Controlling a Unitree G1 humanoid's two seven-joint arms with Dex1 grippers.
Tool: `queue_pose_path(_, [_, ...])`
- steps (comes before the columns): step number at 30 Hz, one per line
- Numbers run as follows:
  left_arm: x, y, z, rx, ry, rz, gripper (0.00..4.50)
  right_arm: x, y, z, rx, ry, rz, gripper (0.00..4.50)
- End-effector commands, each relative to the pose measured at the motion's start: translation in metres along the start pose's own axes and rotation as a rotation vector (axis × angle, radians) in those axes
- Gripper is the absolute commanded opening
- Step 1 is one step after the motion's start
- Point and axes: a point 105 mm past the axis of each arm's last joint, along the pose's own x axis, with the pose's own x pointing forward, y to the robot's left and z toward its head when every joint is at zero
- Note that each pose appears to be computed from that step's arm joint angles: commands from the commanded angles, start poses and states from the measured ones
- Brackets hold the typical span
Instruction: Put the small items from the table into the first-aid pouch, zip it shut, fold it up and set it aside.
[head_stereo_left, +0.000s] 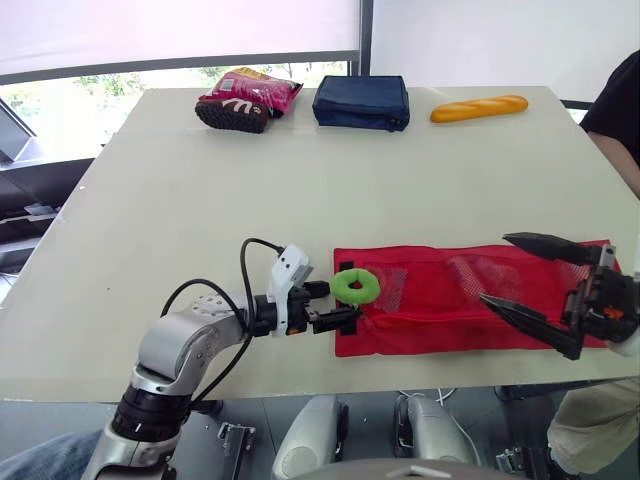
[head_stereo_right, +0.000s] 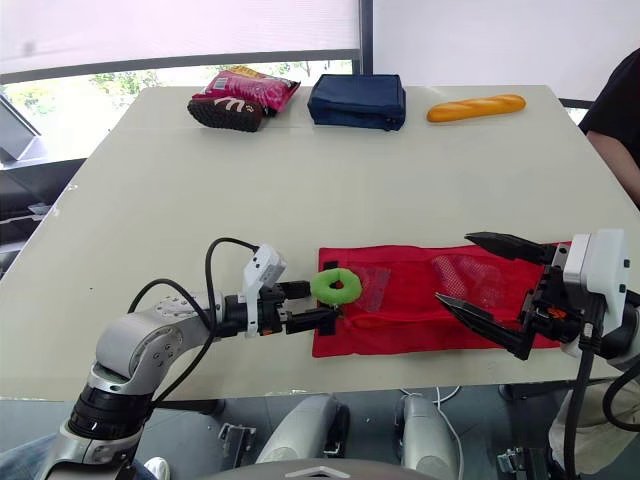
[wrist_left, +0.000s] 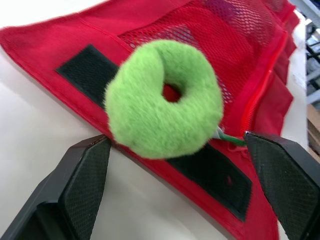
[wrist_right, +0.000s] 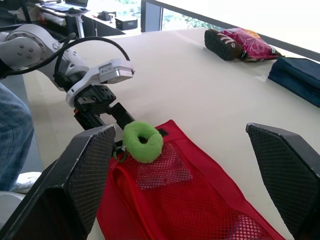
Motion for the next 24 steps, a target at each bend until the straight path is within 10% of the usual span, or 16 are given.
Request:
queue_pose_path(1, [0.007, -0.018, -0.026, -0.092, 0.078, -0.114, 4.50, 0.003, 0.004, 0.009, -0.045, -0.031, 0.008, 4.46])
queue_pose_path(9, [0.006, -0.020, -0.012, -0.329, -0.077, -0.188, 4.50, 0.004, 0.007, 0.009, -0.044, -0.037, -0.001, 4.46])
queue_pose_path(21, [0.001, -0.014, -0.006, -0.472, -0.187, -0.199, 0.07, 0.007, 0.008, 0.011, -0.047, -0.042, 0.000, 4.50])
queue_pose_path(24, [-0.004, -0.008, 0.004, -0.485, -0.252, -0.192, 0.07, 0.009, 0.007, 0.011, -0.049, -0.043, -0.004, 4.50])
